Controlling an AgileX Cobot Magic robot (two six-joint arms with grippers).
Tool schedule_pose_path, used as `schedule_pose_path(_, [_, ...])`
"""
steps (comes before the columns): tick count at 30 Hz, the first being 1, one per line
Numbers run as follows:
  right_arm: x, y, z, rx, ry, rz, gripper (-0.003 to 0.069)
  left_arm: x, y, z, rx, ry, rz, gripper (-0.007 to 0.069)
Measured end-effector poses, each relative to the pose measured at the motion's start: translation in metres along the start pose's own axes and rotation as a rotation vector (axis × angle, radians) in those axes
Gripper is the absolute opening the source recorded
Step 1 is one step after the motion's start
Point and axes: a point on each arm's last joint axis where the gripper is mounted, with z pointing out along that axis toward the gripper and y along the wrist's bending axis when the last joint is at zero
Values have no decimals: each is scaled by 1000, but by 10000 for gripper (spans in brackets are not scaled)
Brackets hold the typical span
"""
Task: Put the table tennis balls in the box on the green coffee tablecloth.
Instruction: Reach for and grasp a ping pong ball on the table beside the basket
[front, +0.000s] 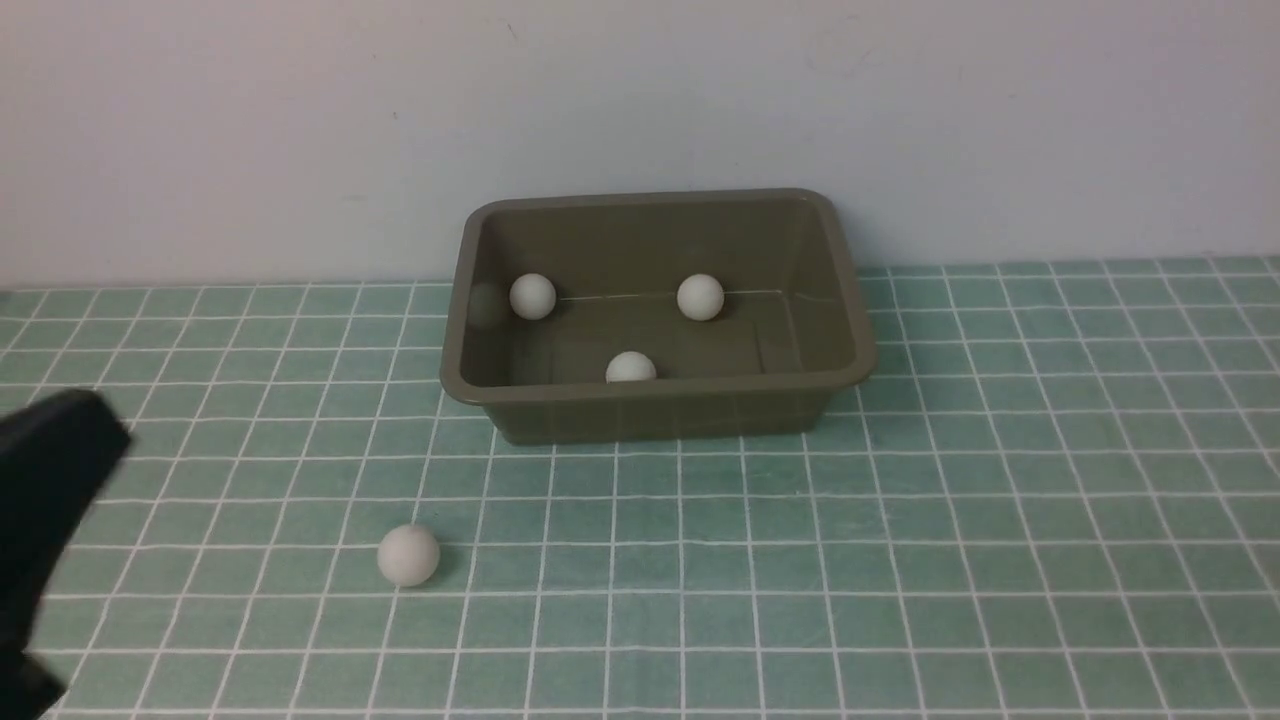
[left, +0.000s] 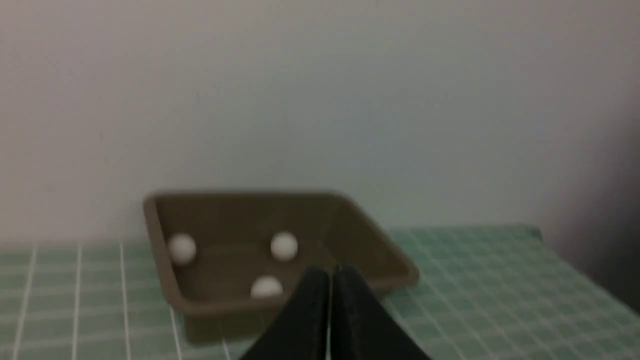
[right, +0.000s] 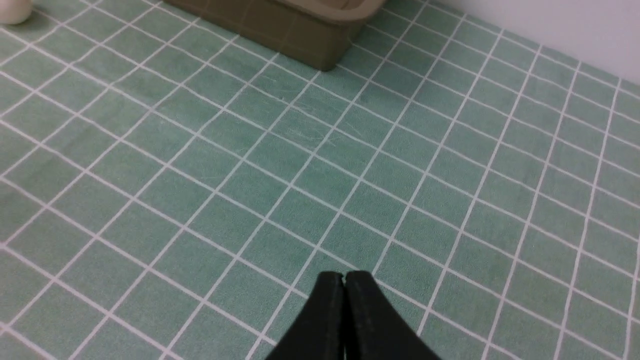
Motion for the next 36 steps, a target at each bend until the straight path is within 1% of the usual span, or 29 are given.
schedule_pose_path(4, [5, 4, -7, -3, -5, 21, -15, -8, 22, 47, -12, 226, -39, -4])
schedule_pose_path(5, [6, 4, -8, -5, -2, 34, -15, -10, 32, 65, -27, 304, -34, -4])
schedule_pose_path(7, [7, 4, -8, -8, 4, 53, -15, -11, 47, 87, -54, 398, -27, -4])
schedule_pose_path(12, [7, 5, -8, -10, 9, 84, -15, -2, 84, 135, -139, 620, -58, -4])
schedule_pose_path(14, [7, 5, -8, -10, 9, 87, -15, 8, 92, 151, -157, 697, -54, -4])
schedule_pose_path(16, [7, 5, -8, -11, 9, 89, -15, 19, 93, 162, -151, 758, -29, -4])
schedule_pose_path(18, [7, 5, -8, -11, 9, 90, -15, 32, 85, 177, -141, 806, 29, -4])
schedule_pose_path(21, [7, 5, -8, -13, 8, 95, -15, 42, 78, 191, -158, 837, 63, -1])
schedule_pose_path(22, [7, 5, -8, -14, 7, 98, -15, 44, 74, 198, -170, 850, 94, -1])
schedule_pose_path(25, [6, 6, -8, -26, 2, 113, -15, 48, 72, 217, -268, 910, 167, -1])
schedule_pose_path(27, [6, 6, -8, -28, 1, 115, -15, 49, 73, 222, -322, 943, 183, -1])
schedule_pose_path(28, [6, 6, -8, -28, 1, 115, -15, 50, 74, 225, -361, 961, 220, 0])
schedule_pose_path(30, [6, 6, -8, -29, 0, 116, -15, 51, 75, 230, -426, 987, 247, 11])
schedule_pose_path(31, [6, 6, -8, -29, 0, 116, -15, 52, 72, 232, -444, 992, 272, 18])
schedule_pose_path(36, [6, 6, -8, -29, 1, 116, -15, 59, 54, 236, -417, 1008, 310, 72])
